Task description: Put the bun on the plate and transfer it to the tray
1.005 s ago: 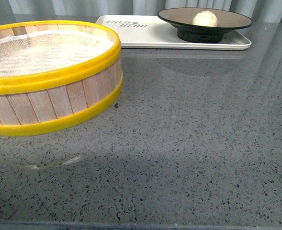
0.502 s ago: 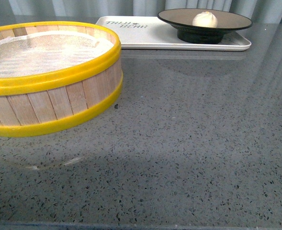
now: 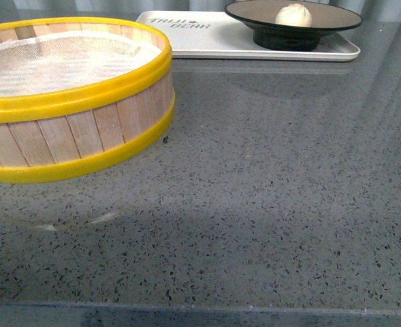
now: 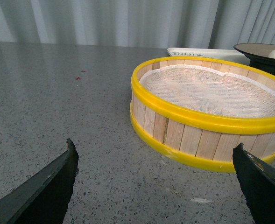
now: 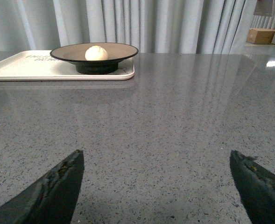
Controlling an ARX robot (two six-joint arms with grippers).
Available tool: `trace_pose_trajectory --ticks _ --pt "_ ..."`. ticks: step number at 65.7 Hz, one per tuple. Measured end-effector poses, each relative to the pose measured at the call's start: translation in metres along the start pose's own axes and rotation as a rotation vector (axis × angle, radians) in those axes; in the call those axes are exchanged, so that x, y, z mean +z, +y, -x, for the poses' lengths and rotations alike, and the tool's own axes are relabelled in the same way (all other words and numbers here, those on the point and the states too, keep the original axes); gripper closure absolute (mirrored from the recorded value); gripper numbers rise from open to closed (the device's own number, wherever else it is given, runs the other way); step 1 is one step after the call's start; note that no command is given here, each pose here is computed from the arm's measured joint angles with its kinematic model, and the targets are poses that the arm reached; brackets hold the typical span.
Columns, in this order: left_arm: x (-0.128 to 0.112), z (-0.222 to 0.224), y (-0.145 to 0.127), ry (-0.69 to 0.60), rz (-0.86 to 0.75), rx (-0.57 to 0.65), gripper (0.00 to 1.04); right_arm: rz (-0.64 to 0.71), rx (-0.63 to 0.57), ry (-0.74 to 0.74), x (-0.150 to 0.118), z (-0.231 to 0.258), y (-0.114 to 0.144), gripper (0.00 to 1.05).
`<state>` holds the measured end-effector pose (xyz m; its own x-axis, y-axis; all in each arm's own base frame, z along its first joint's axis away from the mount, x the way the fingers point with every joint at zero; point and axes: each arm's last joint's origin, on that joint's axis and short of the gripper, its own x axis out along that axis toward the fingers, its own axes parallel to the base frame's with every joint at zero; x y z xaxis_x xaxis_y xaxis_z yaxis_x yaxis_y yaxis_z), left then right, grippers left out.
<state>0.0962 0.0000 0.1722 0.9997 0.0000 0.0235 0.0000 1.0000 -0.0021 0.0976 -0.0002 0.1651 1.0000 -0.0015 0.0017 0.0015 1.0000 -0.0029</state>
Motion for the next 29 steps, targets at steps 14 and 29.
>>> trace_pose_trajectory --ticks 14,29 --pt "0.0 0.0 0.0 0.0 0.0 0.0 0.07 0.0 0.0 0.0 0.0 0.0 0.0 0.09" --pt "0.0 0.0 0.0 0.0 0.0 0.0 0.07 0.0 0.0 0.0 0.0 0.0 0.0 0.09"
